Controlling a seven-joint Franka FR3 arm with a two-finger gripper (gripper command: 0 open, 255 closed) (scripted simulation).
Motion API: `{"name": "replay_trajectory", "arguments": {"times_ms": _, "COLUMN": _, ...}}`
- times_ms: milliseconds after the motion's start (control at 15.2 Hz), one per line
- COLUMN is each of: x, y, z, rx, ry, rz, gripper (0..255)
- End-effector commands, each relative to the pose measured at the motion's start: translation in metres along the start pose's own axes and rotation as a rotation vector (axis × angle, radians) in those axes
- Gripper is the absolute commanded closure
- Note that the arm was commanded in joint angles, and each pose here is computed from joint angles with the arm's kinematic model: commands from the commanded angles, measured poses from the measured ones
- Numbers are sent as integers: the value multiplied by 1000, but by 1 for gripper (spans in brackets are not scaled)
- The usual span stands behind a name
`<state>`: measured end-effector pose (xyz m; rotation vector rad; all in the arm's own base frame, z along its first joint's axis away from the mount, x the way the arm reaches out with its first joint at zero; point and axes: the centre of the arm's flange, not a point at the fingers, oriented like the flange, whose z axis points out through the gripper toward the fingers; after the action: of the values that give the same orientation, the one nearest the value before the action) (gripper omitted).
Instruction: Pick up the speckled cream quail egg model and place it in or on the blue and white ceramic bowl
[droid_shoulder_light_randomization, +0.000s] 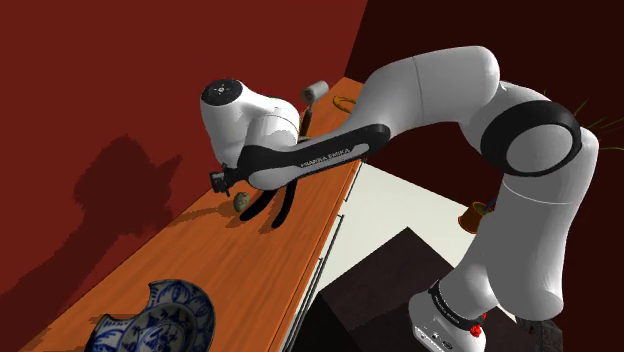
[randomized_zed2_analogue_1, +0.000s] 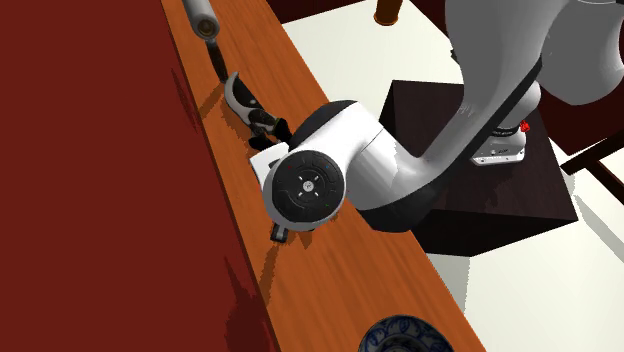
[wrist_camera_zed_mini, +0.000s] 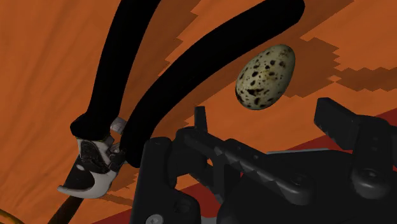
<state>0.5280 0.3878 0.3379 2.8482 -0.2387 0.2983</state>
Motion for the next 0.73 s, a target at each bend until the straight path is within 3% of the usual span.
{"name": "replay_trajectory", "arguments": {"times_ms": 0, "x": -11, "y": -2, "z": 5, "rx": 14, "ry": 79, "rz": -3, "gripper": 0}}
{"name": "replay_trajectory", "arguments": {"times_ms": 330, "x": -9, "y": -3, "z": 34, "rx": 14, "ry": 79, "rz": -3, "gripper": 0}}
{"name": "replay_trajectory", "arguments": {"times_ms": 660, "x": -9, "y": -3, "z": 34, "rx": 14, "ry": 79, "rz": -3, "gripper": 0}}
